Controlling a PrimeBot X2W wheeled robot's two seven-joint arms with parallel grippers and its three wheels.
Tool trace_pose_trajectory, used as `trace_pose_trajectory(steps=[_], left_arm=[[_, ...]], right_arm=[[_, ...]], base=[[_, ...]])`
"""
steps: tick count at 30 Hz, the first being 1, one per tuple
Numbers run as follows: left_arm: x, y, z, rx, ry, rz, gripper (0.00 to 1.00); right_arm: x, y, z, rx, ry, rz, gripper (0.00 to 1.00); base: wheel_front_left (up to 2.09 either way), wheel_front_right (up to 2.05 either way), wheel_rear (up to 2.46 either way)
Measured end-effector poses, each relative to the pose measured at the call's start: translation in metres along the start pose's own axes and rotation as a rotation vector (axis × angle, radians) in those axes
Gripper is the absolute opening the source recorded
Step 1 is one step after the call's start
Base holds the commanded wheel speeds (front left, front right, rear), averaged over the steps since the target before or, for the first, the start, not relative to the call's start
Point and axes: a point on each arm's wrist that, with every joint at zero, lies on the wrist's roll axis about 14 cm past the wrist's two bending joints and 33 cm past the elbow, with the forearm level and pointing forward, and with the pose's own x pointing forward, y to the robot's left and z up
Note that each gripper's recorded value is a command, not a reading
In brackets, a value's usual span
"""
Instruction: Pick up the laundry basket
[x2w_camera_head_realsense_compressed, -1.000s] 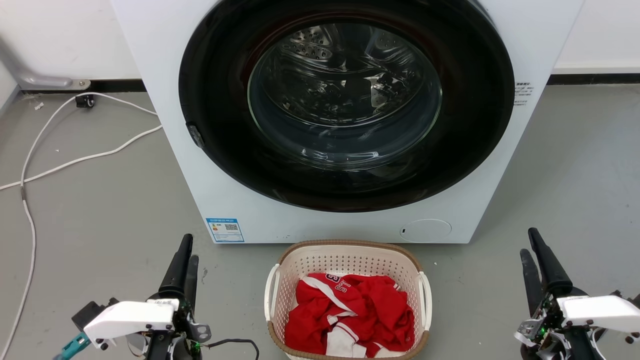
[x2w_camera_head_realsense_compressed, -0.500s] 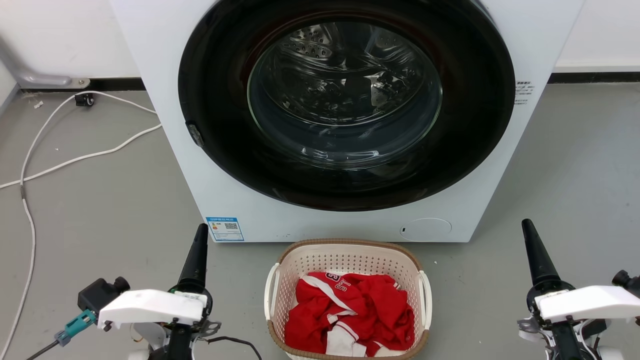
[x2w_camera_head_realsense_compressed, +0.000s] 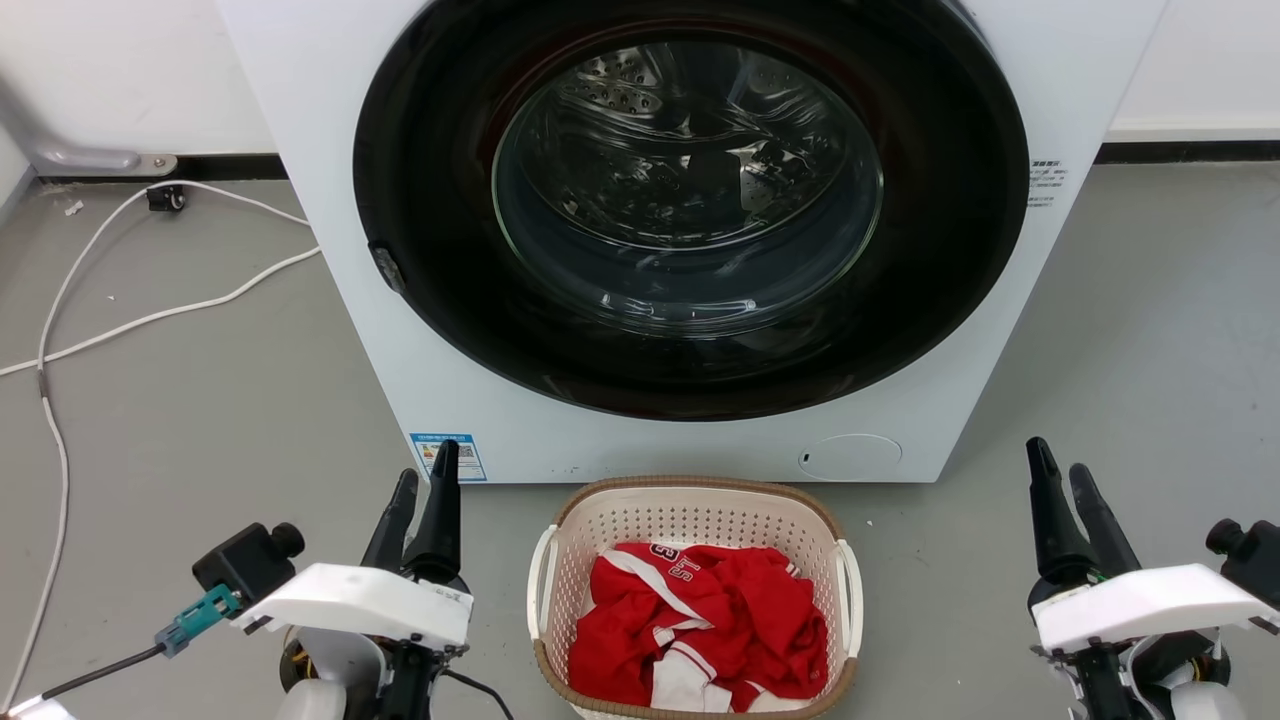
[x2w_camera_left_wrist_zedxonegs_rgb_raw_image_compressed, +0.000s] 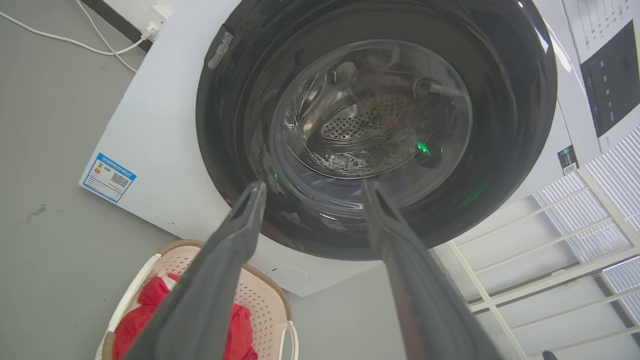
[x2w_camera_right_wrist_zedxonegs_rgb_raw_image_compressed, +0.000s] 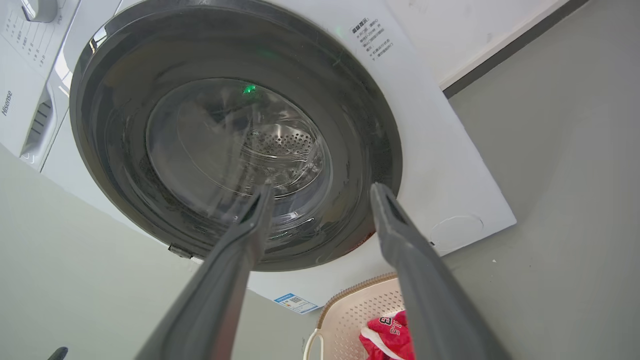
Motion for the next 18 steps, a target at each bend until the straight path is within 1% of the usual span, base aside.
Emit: trace_pose_trajectory(steps=[8,18], left_arm=[[0.001,-0.005,-0.005,0.127,0.006,-0.014,1.0],[0.002,-0.009,-0.011,0.263,0.01,-0.035,1.0]], right_arm=[[0.0,0.004,-0.002,-0.147,0.007,0.02,1.0],[0.001,0.009,-0.006,-0.277,0.016,0.043,1.0]], base=[[0.0,0.0,0.0],[0.0,0.0,0.0]])
